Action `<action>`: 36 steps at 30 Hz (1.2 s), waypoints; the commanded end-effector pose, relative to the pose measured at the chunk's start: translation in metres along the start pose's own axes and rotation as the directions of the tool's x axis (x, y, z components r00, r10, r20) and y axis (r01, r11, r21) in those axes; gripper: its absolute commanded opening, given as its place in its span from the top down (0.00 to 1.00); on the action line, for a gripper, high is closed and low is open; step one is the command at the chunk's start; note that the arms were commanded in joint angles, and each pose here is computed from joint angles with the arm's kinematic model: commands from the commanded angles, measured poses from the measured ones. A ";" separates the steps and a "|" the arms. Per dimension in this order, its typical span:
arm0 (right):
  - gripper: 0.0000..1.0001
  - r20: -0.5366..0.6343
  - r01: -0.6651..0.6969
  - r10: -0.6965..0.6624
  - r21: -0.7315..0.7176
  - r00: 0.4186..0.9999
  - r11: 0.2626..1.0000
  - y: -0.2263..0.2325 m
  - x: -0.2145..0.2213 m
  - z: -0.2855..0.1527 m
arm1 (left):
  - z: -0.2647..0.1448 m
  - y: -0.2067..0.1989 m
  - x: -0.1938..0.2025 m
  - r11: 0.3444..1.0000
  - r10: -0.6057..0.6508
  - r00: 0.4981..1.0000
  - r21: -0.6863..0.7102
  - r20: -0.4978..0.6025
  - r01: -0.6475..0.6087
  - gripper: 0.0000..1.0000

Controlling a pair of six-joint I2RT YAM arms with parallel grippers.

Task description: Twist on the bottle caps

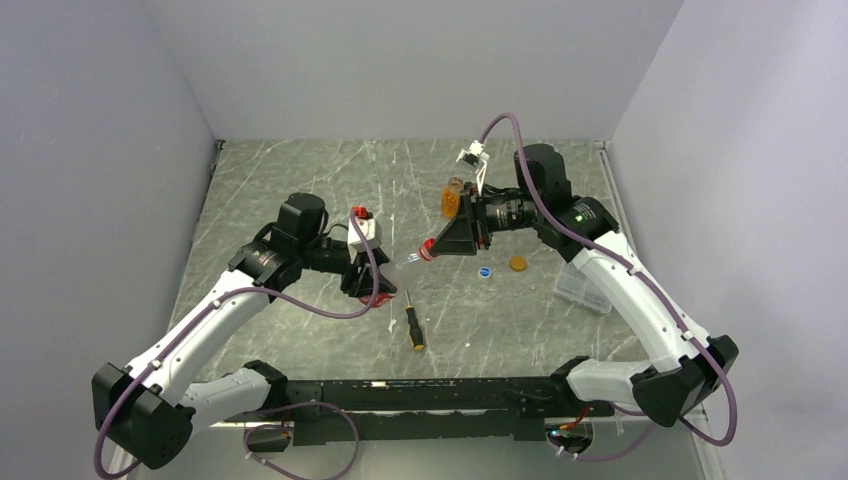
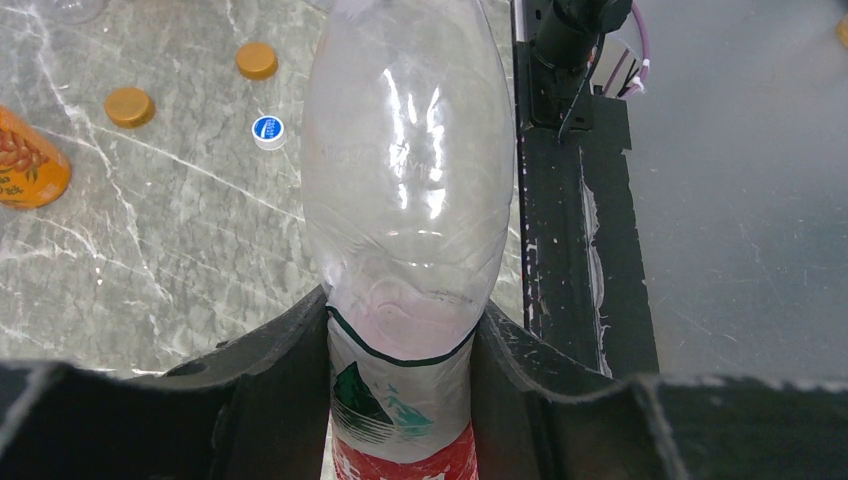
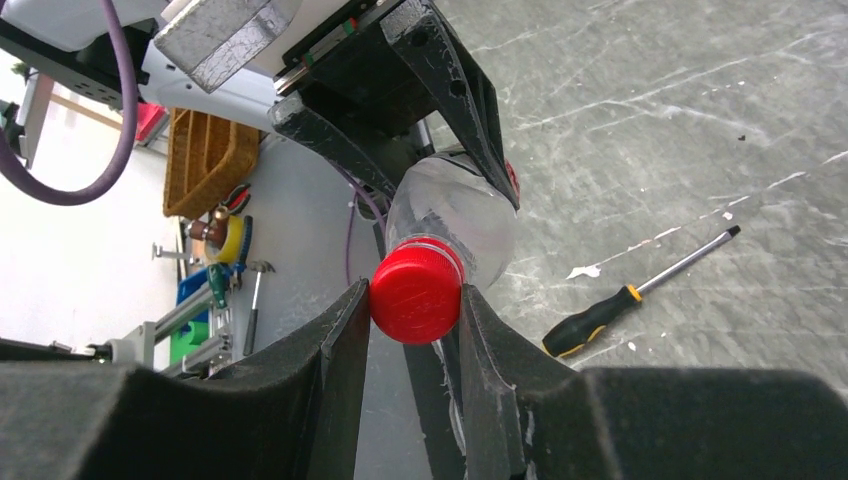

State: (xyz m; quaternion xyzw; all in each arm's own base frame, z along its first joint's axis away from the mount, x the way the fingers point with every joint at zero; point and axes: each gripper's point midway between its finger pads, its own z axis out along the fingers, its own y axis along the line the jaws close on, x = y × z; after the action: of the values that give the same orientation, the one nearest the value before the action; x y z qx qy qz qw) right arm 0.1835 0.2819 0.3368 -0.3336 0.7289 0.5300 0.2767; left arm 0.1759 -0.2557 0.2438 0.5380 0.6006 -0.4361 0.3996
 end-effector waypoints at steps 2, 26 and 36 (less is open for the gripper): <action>0.82 -0.021 0.038 -0.039 -0.017 0.999 0.999 0.012 0.001 0.000 | -0.002 0.008 -0.024 0.996 0.083 0.996 -0.032 0.037 -0.082 1.00; 0.86 -0.121 -0.020 0.035 0.123 0.992 0.992 -0.011 0.021 0.009 | -0.005 0.024 -0.042 0.985 0.143 0.989 -0.107 0.043 -0.137 1.00; 0.86 -0.113 -0.251 0.286 0.253 0.951 0.934 -0.041 0.022 0.027 | -0.019 0.071 -0.066 0.892 0.268 0.961 -0.396 0.074 -0.218 1.00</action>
State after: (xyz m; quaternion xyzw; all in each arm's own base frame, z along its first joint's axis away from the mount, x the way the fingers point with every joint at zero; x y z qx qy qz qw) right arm 0.2114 0.2870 0.3118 -0.2945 0.7997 0.4485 0.2696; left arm 0.2117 -0.2462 0.2298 0.5162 0.6541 -0.3480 0.4297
